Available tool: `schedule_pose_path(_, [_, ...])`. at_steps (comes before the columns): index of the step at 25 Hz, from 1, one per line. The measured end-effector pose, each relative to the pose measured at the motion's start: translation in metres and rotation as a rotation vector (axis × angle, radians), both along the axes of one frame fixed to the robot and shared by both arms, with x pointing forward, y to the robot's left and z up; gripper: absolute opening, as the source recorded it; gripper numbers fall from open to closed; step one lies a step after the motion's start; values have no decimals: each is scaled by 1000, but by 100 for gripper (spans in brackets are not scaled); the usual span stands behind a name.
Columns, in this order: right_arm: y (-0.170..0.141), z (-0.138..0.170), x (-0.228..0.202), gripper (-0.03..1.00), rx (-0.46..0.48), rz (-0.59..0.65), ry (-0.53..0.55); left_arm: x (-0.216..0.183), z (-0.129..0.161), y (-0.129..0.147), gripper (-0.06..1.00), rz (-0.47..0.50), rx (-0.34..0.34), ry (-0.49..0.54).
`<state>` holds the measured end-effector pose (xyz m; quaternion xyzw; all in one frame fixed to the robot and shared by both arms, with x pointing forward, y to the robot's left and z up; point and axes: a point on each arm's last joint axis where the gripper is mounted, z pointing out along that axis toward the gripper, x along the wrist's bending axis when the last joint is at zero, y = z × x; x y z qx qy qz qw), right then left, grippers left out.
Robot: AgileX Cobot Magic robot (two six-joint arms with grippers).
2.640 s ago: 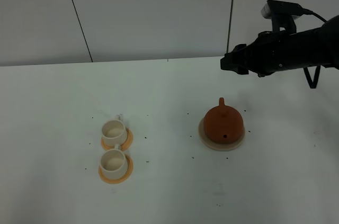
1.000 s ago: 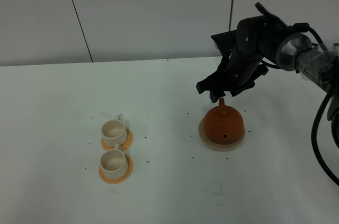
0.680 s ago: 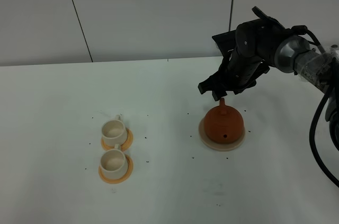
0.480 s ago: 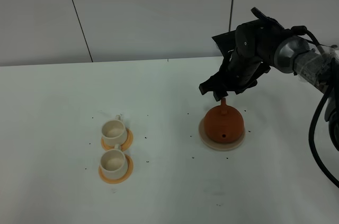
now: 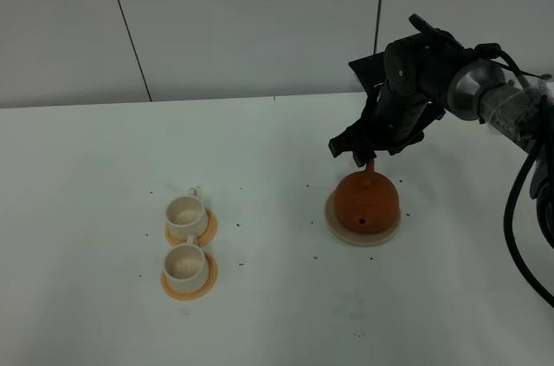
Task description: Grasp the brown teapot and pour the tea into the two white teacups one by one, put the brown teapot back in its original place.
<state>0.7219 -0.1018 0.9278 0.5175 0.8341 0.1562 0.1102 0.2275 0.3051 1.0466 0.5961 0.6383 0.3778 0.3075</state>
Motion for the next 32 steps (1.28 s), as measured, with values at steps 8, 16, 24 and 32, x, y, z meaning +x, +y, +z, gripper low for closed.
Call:
schedule_pose_path(8, [-2, -1, -2, 50, -28, 4, 24, 0, 0, 0, 37, 0, 0, 0])
schedule_pose_path(16, [-7, -2, -3, 50, -79, -7, 33, 0, 0, 0, 37, 0, 0, 0])
schedule_pose_path(24, [-12, -2, -4, 50, -134, -18, 53, 0, 0, 0, 37, 0, 0, 0])
schedule_pose_path(32, [-16, -3, -9, 50, -177, -20, 106, 0, 0, 0, 37, 0, 0, 0])
